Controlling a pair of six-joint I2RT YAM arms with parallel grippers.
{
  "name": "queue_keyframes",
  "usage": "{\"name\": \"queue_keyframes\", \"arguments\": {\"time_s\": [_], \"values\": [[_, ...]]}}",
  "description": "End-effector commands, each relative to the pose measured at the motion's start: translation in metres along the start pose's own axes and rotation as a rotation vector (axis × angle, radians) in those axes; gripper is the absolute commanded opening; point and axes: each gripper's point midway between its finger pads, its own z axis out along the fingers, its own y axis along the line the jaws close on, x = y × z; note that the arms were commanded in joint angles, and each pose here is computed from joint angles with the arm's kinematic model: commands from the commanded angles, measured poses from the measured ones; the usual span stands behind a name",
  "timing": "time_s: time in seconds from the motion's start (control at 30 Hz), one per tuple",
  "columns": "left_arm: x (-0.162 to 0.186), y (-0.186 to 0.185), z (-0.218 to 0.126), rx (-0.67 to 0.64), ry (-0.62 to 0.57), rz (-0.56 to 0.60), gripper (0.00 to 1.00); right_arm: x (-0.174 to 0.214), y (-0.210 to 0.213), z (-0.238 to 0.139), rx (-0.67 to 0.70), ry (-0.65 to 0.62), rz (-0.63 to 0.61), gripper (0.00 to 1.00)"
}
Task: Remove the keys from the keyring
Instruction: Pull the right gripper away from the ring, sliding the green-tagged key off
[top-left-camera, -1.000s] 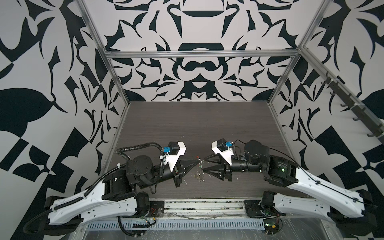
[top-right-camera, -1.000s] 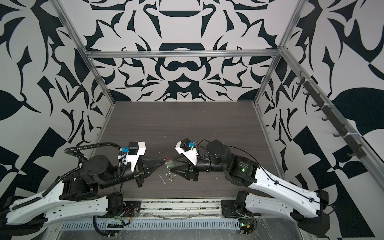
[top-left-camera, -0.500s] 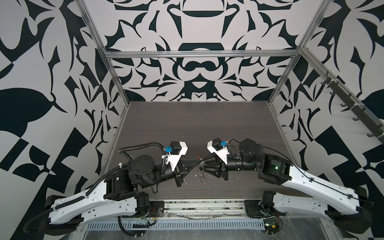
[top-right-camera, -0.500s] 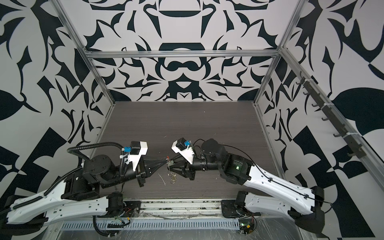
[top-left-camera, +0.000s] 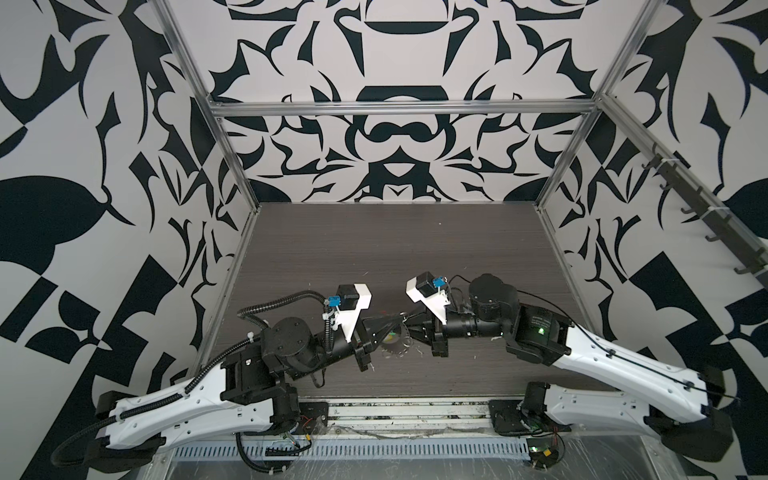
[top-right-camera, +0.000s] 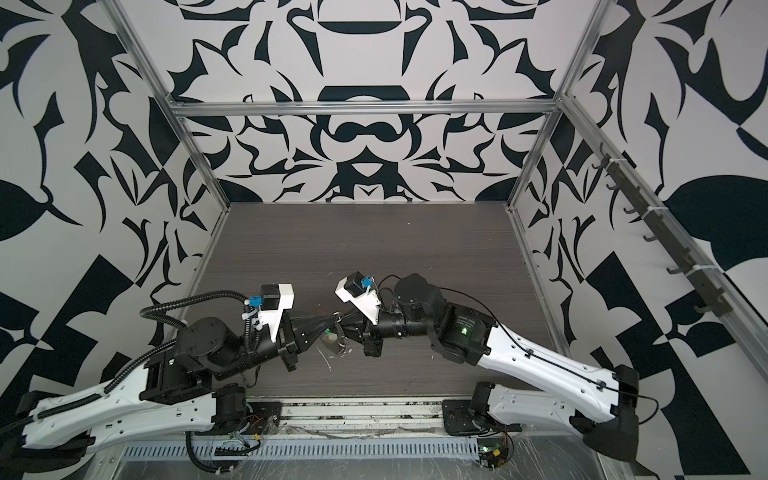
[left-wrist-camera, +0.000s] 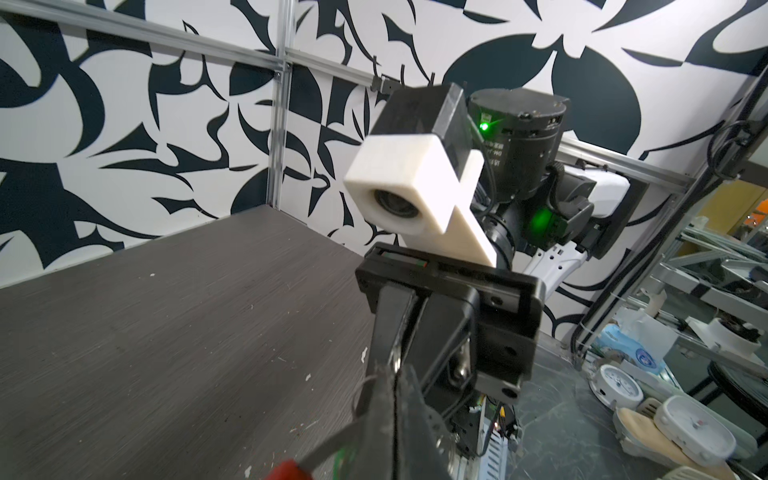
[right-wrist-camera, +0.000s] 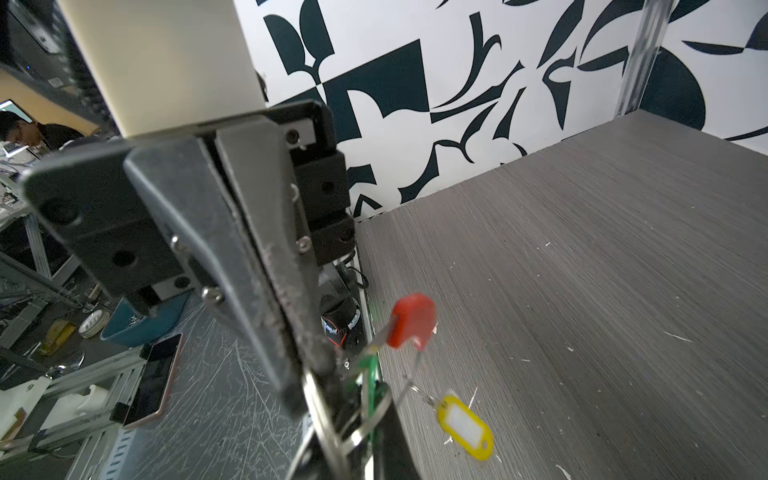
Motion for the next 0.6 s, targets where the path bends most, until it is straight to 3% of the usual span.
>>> {"name": "queue_keyframes", "arguments": {"time_s": [0.0, 0.2, 0.57], "values": [[-0.031, -0.001, -0.006, 0.006, -0.155, -0.027, 0.00, -0.025, 0.015, 0.002, -0.082, -0.101, -0.023, 0.00], [-0.030, 0.002, -0.006, -0.011, -0.151, -0.020, 0.00, -0.023, 0.014, 0.002, -0.082, -0.114, -0.024, 0.00], [-0.026, 0.024, -0.023, -0.127, -0.157, -0.003, 0.00, -0.005, -0.005, -0.047, 0.126, -0.163, -0.014, 0.00]]}}
